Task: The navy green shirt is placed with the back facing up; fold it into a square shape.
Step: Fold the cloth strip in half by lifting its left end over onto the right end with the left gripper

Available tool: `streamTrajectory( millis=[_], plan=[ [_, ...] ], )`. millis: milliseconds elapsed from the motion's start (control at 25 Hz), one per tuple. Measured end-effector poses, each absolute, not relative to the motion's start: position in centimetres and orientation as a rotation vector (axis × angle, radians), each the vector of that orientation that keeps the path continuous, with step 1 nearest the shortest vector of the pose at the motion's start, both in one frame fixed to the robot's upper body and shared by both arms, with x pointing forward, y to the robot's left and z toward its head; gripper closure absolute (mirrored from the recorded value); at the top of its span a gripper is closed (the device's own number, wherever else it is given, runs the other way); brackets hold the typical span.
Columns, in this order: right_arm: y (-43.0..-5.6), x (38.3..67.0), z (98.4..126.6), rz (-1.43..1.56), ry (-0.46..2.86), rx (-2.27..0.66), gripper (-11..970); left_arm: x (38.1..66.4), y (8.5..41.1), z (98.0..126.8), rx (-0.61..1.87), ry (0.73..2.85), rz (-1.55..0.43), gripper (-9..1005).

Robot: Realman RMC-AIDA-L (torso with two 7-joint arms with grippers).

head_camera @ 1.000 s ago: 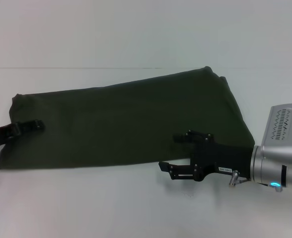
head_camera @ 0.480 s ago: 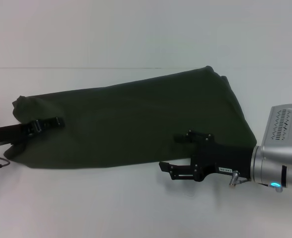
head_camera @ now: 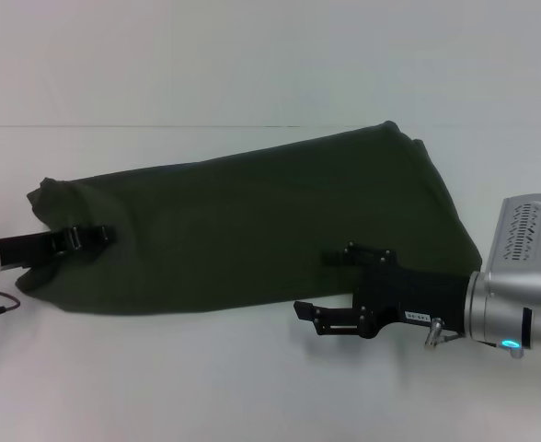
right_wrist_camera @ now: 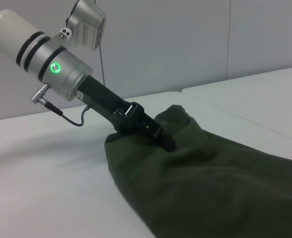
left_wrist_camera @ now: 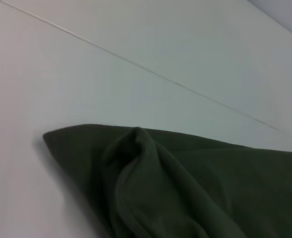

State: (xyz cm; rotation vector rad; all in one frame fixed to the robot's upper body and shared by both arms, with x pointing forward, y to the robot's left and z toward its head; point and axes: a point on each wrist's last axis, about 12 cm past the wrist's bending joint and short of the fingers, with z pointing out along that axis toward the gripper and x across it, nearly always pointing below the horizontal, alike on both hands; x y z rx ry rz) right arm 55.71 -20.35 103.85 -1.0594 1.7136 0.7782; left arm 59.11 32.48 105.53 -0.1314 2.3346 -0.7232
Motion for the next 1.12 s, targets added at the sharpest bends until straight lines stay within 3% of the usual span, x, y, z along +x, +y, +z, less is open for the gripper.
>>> streamTrajectory(
  millis=[80, 480, 720, 1120],
  plan=[
    [-20.3, 55.7, 103.9, 0.78, 1.713, -1.06, 34, 59.1, 32.5, 105.6, -0.121, 2.336, -0.719, 424],
    [-20.2, 55.7, 103.9, 0.783, 1.711, -1.066, 34, 59.1, 32.9, 105.7, -0.087, 2.357, -0.701, 874],
    [-20.2, 55.6, 104.1, 0.802, 1.695, -1.058, 35, 58.8, 34.0, 105.9, -0.075, 2.397, -0.697, 884],
    [-20.4, 55.5, 104.0, 0.803, 1.694, -1.045, 35, 56.6, 38.8, 108.1, -0.072, 2.537, -0.716, 893]
  ],
)
